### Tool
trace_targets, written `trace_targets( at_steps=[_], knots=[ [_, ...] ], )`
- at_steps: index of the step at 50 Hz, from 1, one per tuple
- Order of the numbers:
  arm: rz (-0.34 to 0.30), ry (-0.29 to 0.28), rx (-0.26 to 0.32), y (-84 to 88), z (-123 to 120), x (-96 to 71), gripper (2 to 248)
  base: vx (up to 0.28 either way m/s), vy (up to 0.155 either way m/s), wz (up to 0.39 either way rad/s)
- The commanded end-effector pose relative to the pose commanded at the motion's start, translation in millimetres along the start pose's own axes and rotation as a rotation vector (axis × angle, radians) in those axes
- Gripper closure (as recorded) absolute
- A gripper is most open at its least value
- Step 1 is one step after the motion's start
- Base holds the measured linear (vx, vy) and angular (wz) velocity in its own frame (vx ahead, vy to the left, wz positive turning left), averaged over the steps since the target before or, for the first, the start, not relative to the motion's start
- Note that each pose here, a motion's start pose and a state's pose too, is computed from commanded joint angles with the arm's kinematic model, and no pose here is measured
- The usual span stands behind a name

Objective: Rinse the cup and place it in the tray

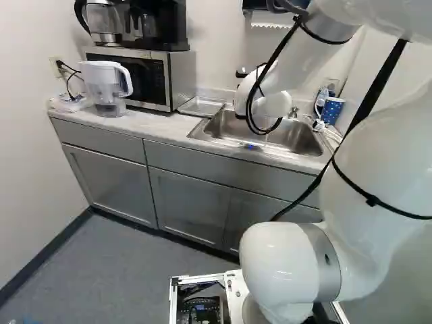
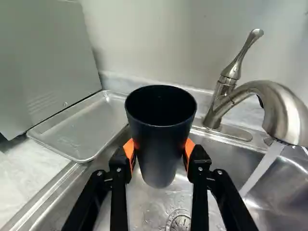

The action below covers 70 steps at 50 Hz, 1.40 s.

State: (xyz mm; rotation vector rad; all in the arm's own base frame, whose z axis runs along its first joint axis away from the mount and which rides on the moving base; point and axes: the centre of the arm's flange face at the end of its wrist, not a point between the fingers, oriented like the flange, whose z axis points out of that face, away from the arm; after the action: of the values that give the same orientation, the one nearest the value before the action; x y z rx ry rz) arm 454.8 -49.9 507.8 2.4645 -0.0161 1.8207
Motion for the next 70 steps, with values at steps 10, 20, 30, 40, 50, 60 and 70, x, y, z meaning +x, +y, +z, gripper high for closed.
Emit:
trace_targets(
  at_steps=[10,20,30,40,50,60,70],
  knots=[
    [0.001,-0.023,0.000,-0.1,2.6,-10.6,131,0.000,0.000,0.000],
    [0.005,-0.044,-0.005,2.6,0.5,-22.3,131,0.000,0.000,0.000],
    [0.008,-0.032,-0.015,6.5,-7.4,-24.1,131,0.000,0.000,0.000],
    [0.011,-0.024,-0.025,10.4,-15.4,-26.4,131,0.000,0.000,0.000],
    [0.014,-0.024,-0.036,14.4,-22.5,-29.2,131,0.000,0.000,0.000],
    [0.018,-0.024,-0.046,18.4,-27.9,-31.3,131,0.000,0.000,0.000],
    [0.021,-0.024,-0.057,22.7,-30.4,-32.5,131,0.000,0.000,0.000]
  ],
)
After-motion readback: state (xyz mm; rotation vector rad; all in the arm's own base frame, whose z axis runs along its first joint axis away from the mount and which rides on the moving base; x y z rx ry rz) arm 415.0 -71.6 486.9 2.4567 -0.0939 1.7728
